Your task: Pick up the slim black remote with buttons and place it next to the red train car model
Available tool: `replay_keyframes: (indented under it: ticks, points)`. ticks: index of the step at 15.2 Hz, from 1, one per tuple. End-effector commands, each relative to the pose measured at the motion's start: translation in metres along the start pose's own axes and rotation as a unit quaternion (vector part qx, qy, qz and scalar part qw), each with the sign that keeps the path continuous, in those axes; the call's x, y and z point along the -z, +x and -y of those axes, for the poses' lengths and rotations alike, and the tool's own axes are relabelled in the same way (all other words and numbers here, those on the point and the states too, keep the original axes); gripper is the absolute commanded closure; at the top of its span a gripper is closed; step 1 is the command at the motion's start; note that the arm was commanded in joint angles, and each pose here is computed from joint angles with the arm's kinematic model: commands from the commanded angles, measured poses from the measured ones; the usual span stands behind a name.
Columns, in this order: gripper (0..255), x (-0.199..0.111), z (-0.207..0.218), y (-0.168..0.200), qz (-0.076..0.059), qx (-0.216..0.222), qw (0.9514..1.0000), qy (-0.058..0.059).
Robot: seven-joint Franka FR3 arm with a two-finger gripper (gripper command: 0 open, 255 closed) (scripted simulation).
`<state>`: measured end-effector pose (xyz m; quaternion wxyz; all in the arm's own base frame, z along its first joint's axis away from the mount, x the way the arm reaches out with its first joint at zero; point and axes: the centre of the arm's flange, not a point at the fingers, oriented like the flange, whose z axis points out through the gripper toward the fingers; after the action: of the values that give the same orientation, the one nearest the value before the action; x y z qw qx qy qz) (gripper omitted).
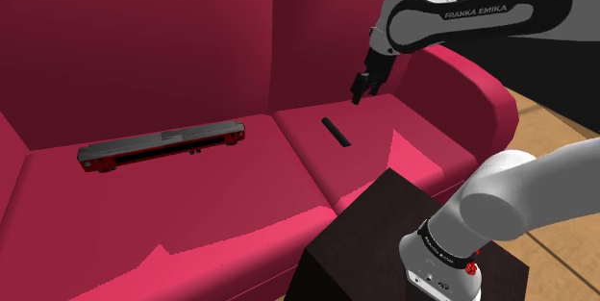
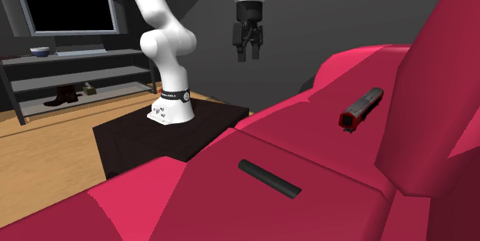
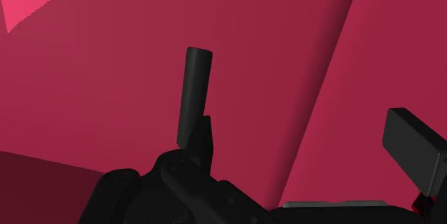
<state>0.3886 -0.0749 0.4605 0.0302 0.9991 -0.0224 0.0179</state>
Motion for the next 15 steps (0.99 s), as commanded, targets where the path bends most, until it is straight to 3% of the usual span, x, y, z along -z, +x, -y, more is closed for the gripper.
replay_keyframes:
  ticks: [1, 15]
  points:
    - [0, -0.021, -0.014, 0.011, 0.001, -0.014, 0.9999, 0.006]
    - [0, -0.179, -0.098, 0.077, 0.012, -0.111, 0.9927, 0.046]
